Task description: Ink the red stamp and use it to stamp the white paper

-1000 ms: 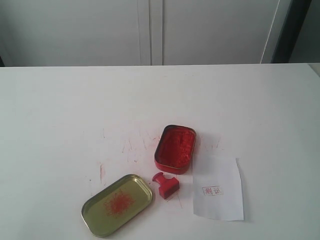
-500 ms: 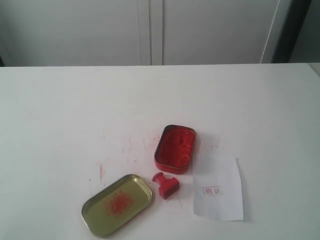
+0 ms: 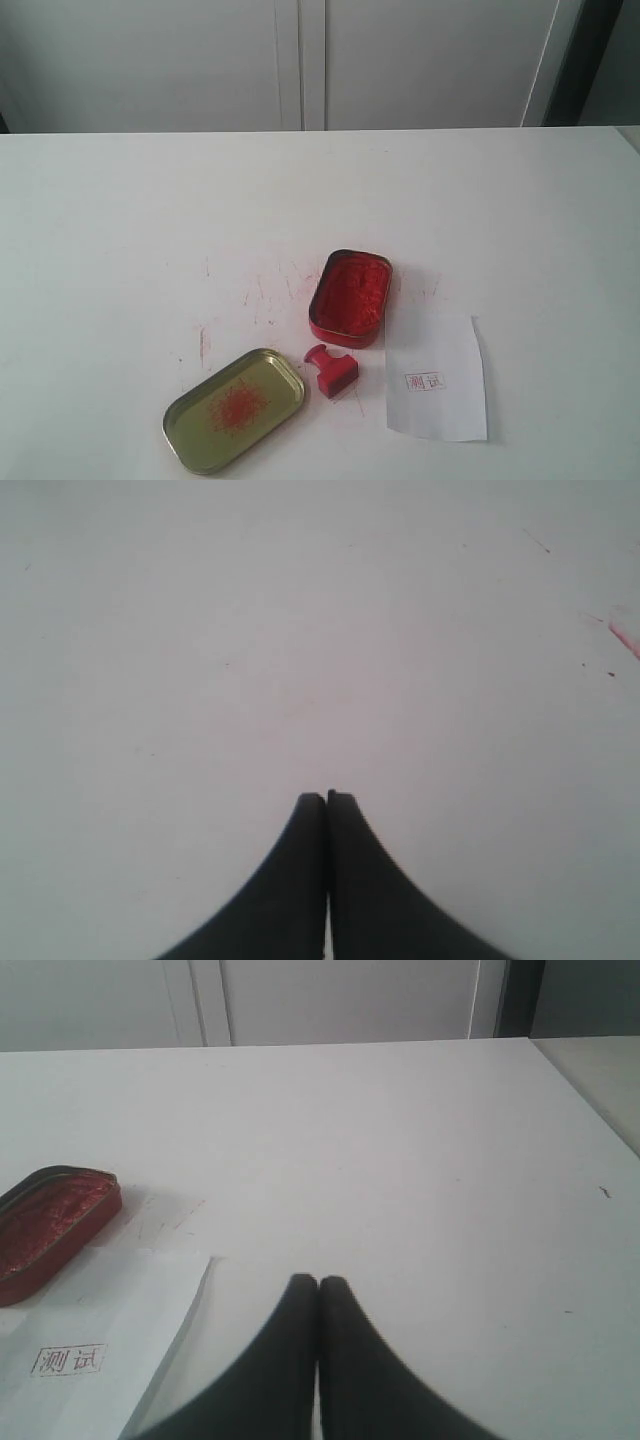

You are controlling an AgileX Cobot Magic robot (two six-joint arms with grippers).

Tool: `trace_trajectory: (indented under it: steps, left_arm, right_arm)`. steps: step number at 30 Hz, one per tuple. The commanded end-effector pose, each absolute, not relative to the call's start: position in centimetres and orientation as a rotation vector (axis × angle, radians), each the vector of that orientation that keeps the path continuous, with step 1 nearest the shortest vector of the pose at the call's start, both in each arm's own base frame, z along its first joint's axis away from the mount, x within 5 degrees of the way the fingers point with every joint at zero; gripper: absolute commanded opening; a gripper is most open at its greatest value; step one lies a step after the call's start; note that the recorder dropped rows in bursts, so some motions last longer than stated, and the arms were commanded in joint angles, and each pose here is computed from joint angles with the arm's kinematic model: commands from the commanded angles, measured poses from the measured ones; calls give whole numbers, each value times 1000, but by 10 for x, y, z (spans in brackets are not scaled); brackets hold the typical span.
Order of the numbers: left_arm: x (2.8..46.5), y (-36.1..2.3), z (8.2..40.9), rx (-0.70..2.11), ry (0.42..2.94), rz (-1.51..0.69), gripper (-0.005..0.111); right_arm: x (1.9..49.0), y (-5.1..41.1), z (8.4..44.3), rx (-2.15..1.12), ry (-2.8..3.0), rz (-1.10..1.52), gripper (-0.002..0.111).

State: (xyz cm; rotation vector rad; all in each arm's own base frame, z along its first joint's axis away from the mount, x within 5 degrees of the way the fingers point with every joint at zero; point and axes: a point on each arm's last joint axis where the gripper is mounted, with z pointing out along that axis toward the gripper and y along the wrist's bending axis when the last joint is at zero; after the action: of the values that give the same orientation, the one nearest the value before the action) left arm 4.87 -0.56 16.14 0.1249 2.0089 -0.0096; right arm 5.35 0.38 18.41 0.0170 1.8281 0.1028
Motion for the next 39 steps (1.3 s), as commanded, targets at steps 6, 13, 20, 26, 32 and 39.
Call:
trace_trajectory:
  steps: [6,13,20,26,32,39]
  left_arm:
    - [49,-6,160,82,2005,-35,0]
    - [49,-6,160,76,2004,-39,0]
    - [49,-6,160,76,2004,-39,0]
    - [49,-6,160,76,2004,-39,0]
    - [49,-6,160,76,2004,-39,0]
    - [49,-6,160,76,2004,-39,0]
  right_arm:
    - [53,4,182,6,1828,91,0]
    - [53,4,182,6,1828,91,0]
    - [53,4,182,6,1828,91,0]
    - [53,4,182,6,1828,91,0]
    - [53,4,182,6,1828,91,0]
    - [53,4,182,6,1828,91,0]
